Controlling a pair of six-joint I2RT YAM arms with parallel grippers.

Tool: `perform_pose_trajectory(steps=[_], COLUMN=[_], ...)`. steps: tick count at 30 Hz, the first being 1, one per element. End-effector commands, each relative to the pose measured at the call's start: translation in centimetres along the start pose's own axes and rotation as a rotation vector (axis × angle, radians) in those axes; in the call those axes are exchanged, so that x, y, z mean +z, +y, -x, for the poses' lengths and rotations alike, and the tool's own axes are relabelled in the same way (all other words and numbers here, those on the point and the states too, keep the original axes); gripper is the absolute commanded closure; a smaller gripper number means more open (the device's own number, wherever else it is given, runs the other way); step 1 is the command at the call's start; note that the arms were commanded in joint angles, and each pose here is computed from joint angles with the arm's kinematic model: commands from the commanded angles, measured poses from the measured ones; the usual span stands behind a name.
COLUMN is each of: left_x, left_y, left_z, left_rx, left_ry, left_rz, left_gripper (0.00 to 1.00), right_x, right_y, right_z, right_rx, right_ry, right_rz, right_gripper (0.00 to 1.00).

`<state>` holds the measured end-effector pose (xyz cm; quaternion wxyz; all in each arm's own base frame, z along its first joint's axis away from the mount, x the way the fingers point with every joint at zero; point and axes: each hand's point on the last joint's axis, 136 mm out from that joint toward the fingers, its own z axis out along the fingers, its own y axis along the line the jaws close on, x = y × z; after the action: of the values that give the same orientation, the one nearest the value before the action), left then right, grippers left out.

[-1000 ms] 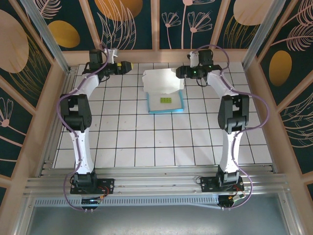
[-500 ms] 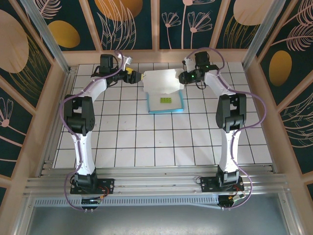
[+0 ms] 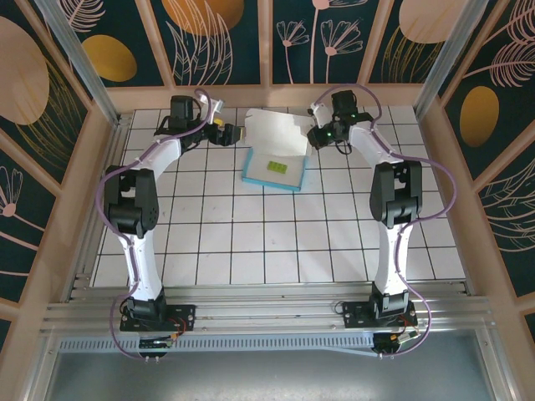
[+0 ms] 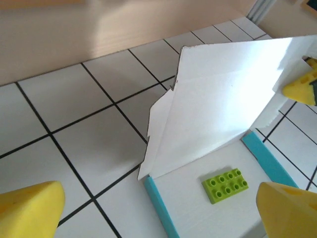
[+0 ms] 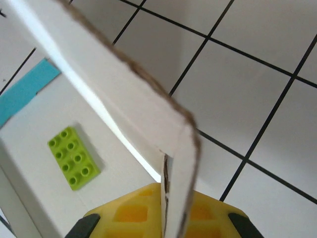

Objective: Fold the paper box

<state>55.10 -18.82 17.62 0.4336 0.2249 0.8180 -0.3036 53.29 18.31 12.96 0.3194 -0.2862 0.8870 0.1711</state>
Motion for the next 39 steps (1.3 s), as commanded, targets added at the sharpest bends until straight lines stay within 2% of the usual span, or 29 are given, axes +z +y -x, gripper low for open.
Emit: perform_pose_trajectory(steps=[1, 5, 8, 12, 15, 18, 21, 24, 32, 39], left_x=[-1.9, -2.5, -3.0, -3.8, -4.0, -4.0, -3.2, -2.5, -0.7, 2.2], left_y=[-0.7, -1.6, -3.3, -6.2, -7.3, -7.1, -6.0, -6.0, -5.4, -3.1], left_z=[2.7, 2.2, 1.4, 0.7, 0.1, 0.3, 0.8, 0.9, -0.4, 0.5], left_rx=[0.092, 0.201, 0.29, 0.371, 0.42, 0.407, 0.322, 0.288, 0.331, 0.386], left_ry=[-0.059, -0.025, 0.011, -0.017, -0.019, -0.035, -0.051, -0.035, 0.039, -0.03], left_rz=[0.049, 0.024, -0.06, -0.193, -0.221, -0.2, -0.155, -0.192, -0.26, -0.229], left_gripper=[0.01, 0.01, 0.01, 0.01, 0.01, 0.01, 0.01, 0.01, 0.01, 0.01], right_x=[-1.8, -2.1, -2.3, -2.7, -2.9, -3.0, -2.9, -3.0, -2.8, -2.8], right_y=[1.0, 1.0, 1.4, 1.6, 1.6, 1.7, 1.6, 1.2, 1.2, 1.3], right_z=[0.4, -0.4, -0.7, -1.2, -1.4, -1.4, -1.1, -0.7, -0.2, 0.1], right_rx=[-0.103, -0.131, -0.163, -0.193, -0.197, -0.197, -0.21, -0.212, -0.21, -0.228], right_ry=[-0.013, -0.019, -0.023, -0.021, -0.028, -0.029, -0.041, -0.045, -0.056, -0.069], right_rz=[-0.003, 0.021, 0.036, 0.044, 0.045, 0.046, 0.044, 0.037, 0.052, 0.058], right_gripper=[0.92, 0.94, 0.95, 0.96, 0.96, 0.96, 0.96, 0.96, 0.96, 0.96])
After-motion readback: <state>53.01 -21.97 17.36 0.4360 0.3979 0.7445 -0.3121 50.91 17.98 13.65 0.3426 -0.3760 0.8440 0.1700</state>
